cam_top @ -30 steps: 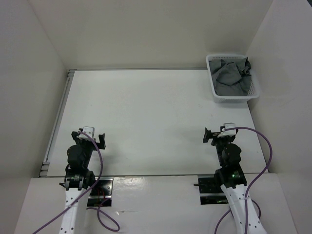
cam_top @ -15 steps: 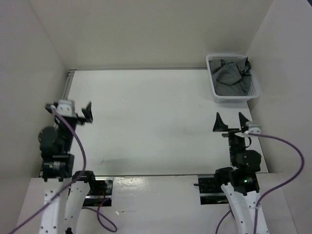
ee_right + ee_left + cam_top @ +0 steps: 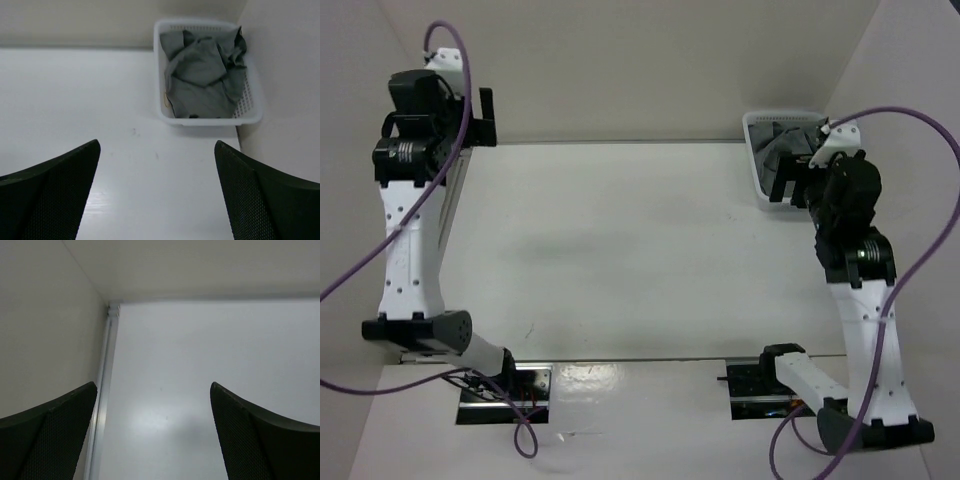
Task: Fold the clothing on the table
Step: Grab the skirt from the pile
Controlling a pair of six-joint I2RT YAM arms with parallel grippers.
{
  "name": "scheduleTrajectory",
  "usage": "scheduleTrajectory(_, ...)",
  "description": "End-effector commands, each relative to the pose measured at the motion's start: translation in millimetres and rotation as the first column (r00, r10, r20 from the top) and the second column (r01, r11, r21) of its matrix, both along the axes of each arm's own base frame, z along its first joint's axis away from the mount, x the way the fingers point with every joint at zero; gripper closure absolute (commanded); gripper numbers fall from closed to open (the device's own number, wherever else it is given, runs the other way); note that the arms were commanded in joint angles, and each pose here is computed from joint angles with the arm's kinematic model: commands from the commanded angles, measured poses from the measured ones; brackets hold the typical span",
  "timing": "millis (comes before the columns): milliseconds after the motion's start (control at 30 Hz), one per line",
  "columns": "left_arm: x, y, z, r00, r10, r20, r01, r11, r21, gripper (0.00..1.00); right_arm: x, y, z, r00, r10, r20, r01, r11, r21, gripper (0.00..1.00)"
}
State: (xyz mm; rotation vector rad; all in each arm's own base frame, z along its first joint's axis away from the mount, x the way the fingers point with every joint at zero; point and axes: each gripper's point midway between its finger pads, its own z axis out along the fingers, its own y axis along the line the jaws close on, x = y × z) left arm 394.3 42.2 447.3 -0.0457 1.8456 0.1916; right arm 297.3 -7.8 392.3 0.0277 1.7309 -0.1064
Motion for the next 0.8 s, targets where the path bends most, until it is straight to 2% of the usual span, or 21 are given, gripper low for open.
scheduleTrajectory(0,-22,-7,-94,0.903,-0.082,-0.422,0.082,0.996,-0.019,0.00,2,-17,-35,0.970,-0.023,-0.242,0.004,0.997,-0.077,0.01)
scheduleTrajectory(100,-14,-6,-125,0.872,-0.064,-0.486,0.046,0.998,-0.050,0.00,26,-23,-55,0.936,0.010,-0.352,-0.044,0.995,-0.089,0.01)
scheduleTrajectory(233,-12,-4,-137,0.907,-0.075,-0.415,0.054,0.997,-0.063,0.00,54,-29,-72,0.922,0.005,-0.386,-0.038,0.996,-0.078,0.01)
scheduleTrajectory(333,-14,0,-147,0.924,-0.044,-0.379,0.034,0.999,-0.033,0.00,90,-41,-99,0.905,-0.018,-0.425,-0.011,0.998,-0.066,0.01)
scheduleTrajectory(367,-14,-1,-148,0.930,-0.040,-0.366,0.026,0.999,-0.042,0.00,104,-52,-97,0.916,-0.040,-0.400,0.014,0.998,-0.068,0.01)
scheduleTrajectory(400,-17,-2,-163,0.917,-0.037,-0.398,0.016,0.998,-0.056,0.00,122,-55,-123,0.893,-0.029,-0.450,0.012,0.999,-0.040,0.01)
scheduleTrajectory(467,-18,1,-173,0.909,-0.027,-0.415,0.000,0.998,-0.065,0.00,147,-72,-128,0.896,-0.047,-0.442,0.047,0.999,-0.010,0.01)
scheduleTrajectory(500,-20,-1,-175,0.909,-0.033,-0.416,0.000,0.997,-0.079,0.00,163,-78,-152,0.875,-0.036,-0.483,0.046,0.999,0.009,0.01)
scheduleTrajectory(567,-27,-3,-186,0.898,-0.042,-0.439,0.004,0.996,-0.087,0.00,187,-84,-147,0.897,-0.020,-0.441,0.052,0.997,0.059,0.01)
scheduleTrajectory(600,-27,1,-186,0.903,-0.031,-0.429,-0.007,0.996,-0.087,0.00,199,-92,-164,0.887,-0.029,-0.461,0.069,0.995,0.071,0.01)
scheduleTrajectory(767,-39,12,-184,0.925,0.024,-0.379,-0.048,0.997,-0.053,0.00,246,-95,-165,0.913,-0.035,-0.407,0.084,0.991,0.104,0.02)
